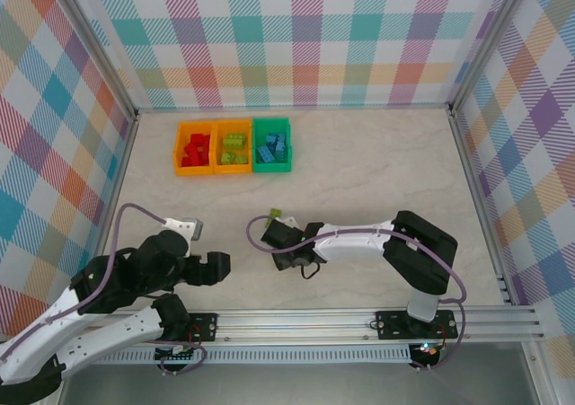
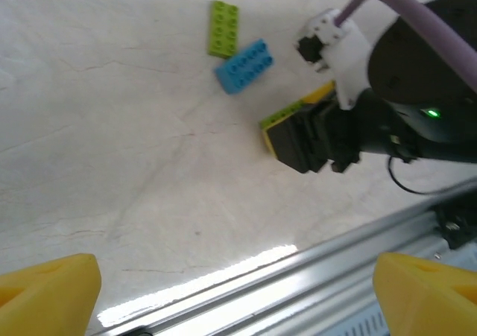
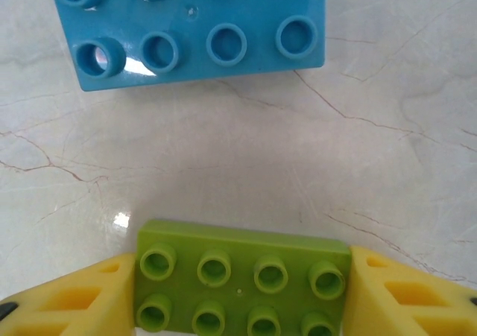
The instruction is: Sort the legos into containers by color
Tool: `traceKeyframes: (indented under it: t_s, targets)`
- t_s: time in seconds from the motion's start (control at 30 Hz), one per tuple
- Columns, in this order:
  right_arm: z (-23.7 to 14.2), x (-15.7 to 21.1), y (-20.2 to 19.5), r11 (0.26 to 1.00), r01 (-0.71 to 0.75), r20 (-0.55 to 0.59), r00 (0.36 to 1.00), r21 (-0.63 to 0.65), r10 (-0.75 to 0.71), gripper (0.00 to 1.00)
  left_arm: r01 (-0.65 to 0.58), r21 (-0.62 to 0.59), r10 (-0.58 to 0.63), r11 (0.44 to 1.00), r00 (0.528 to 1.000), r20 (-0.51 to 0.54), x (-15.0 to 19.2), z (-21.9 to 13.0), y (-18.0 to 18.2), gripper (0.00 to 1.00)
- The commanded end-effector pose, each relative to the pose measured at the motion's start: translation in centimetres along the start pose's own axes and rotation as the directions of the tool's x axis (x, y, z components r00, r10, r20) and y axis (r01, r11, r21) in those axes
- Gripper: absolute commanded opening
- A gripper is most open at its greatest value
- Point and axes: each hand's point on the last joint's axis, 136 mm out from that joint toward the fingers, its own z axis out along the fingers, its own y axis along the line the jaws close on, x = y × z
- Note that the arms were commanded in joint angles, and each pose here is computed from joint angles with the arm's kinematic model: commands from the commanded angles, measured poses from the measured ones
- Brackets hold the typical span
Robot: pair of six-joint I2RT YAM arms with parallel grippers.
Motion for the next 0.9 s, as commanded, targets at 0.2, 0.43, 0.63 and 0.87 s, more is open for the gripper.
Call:
traceKeyframes:
  t_s: [0.2,0.43,0.63,0.87]
  targets:
    - [-6.3,-11.0,0.6,0.993,0.089,0.345,0.937,-0.081,-0.056,0.54,-0.028,0.125,0.010,0.992,0.989,0.147,-1.2,-3.2,-0.4,0.96]
    - [-7.9,-22.2,2.4,0.982,0.162,0.559,0.825,-0.094,-0.083,0.51,0.094,0.049,-0.104,0.994,0.950,0.293,-3.5,-4.0,1.8,0.99]
    - [-6.1,-28.4,4.0,0.968,0.244,0.650,0.746,-0.064,-0.145,0.48,0.110,-0.077,-0.085,0.991,0.956,0.282,-3.4,-2.8,3.5,1.00]
    - [-3.7,-33.6,4.3,0.958,0.288,0.672,0.707,0.012,-0.221,0.49,0.112,-0.114,-0.082,0.987,0.968,0.238,-3.0,-1.3,3.3,1.00]
